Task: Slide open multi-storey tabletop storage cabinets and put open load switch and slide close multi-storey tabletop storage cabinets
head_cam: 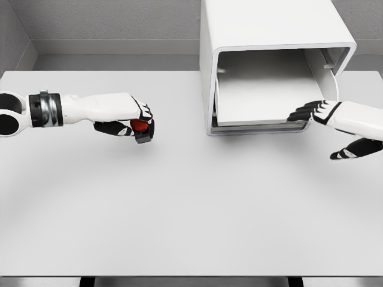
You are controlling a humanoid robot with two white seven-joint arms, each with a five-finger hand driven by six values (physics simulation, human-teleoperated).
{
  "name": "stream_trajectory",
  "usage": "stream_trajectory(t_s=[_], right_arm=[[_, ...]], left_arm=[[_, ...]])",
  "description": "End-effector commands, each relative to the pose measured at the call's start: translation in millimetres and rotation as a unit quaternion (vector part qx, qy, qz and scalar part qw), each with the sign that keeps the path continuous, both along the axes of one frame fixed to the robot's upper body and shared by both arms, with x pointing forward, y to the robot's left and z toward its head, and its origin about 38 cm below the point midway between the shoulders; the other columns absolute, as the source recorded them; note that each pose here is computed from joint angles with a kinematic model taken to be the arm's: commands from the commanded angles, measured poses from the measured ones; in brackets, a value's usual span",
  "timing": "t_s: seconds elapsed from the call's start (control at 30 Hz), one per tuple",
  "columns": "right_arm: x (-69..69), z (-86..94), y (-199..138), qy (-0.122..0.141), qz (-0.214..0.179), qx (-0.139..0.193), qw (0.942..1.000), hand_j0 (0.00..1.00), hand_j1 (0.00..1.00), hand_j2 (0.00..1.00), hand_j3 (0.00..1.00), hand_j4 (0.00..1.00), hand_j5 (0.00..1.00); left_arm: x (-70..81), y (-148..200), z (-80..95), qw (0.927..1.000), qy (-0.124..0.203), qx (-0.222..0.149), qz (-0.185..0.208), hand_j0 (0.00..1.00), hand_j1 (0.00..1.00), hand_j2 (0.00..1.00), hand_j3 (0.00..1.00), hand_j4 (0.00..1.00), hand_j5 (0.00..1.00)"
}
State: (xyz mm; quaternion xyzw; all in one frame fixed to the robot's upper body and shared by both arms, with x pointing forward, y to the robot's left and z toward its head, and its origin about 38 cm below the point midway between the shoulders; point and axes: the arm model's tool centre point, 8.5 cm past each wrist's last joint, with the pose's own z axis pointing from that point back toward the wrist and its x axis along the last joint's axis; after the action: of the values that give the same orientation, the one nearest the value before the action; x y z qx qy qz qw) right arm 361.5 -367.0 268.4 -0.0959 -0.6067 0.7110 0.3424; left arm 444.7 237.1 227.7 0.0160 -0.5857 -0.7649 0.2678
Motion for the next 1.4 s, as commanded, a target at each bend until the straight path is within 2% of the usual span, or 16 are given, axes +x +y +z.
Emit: stream_trajectory(t_s=[0.0, 0.1, 0.27, 0.47, 0.53, 0.93, 1.37], right_arm=[[2.2, 12.9, 0.9, -0.014, -0.003, 0.019, 0.9997, 1.0, 1.0, 1.0, 1.0, 1.0, 1.0], [4.3, 15.9, 9.0, -0.02, 0.007, 0.028, 0.9994, 1.0, 1.0, 1.0, 1.0, 1.0, 1.0], [13.0, -4.7, 44.6, -0.005, 0.044, 0.06, 0.9972, 1.0, 1.0, 1.0, 1.0, 1.0, 1.0], [20.5, -15.5, 40.3, 0.004, 0.03, 0.062, 0.9976, 1.0, 1.0, 1.0, 1.0, 1.0, 1.0], [21.7, -21.2, 42.4, 0.001, 0.032, 0.052, 0.9982, 1.0, 1.0, 1.0, 1.0, 1.0, 1.0], [31.1, -39.0, 28.8, 0.018, 0.006, 0.037, 0.9991, 1.0, 1.0, 1.0, 1.0, 1.0, 1.0], [21.9, -48.5, 18.1, 0.032, -0.002, 0.021, 0.9993, 1.0, 1.0, 1.0, 1.0, 1.0, 1.0]], left_arm=[[0.3, 1.1, 1.0, 1.0, 0.001, -0.003, 0.003, 0.46, 0.46, 0.46, 0.46, 0.46, 0.46], [0.6, 0.9, 0.6, 1.0, 0.0, -0.001, 0.003, 0.46, 0.46, 0.46, 0.46, 0.46, 0.46], [0.7, 1.0, 0.8, 1.0, 0.0, -0.001, 0.002, 0.46, 0.46, 0.46, 0.46, 0.46, 0.46], [0.8, -3.7, 1.2, 1.0, -0.002, -0.002, -0.002, 0.46, 0.46, 0.46, 0.46, 0.46, 0.46], [0.3, -4.2, 0.8, 1.0, -0.001, -0.002, -0.003, 0.46, 0.46, 0.46, 0.46, 0.46, 0.46], [-2.1, -10.8, 1.0, 0.9999, -0.001, -0.006, -0.012, 0.46, 0.46, 0.46, 0.46, 0.46, 0.46], [-2.5, -10.0, -0.2, 0.9999, 0.001, -0.006, -0.011, 0.46, 0.46, 0.46, 0.46, 0.46, 0.46]])
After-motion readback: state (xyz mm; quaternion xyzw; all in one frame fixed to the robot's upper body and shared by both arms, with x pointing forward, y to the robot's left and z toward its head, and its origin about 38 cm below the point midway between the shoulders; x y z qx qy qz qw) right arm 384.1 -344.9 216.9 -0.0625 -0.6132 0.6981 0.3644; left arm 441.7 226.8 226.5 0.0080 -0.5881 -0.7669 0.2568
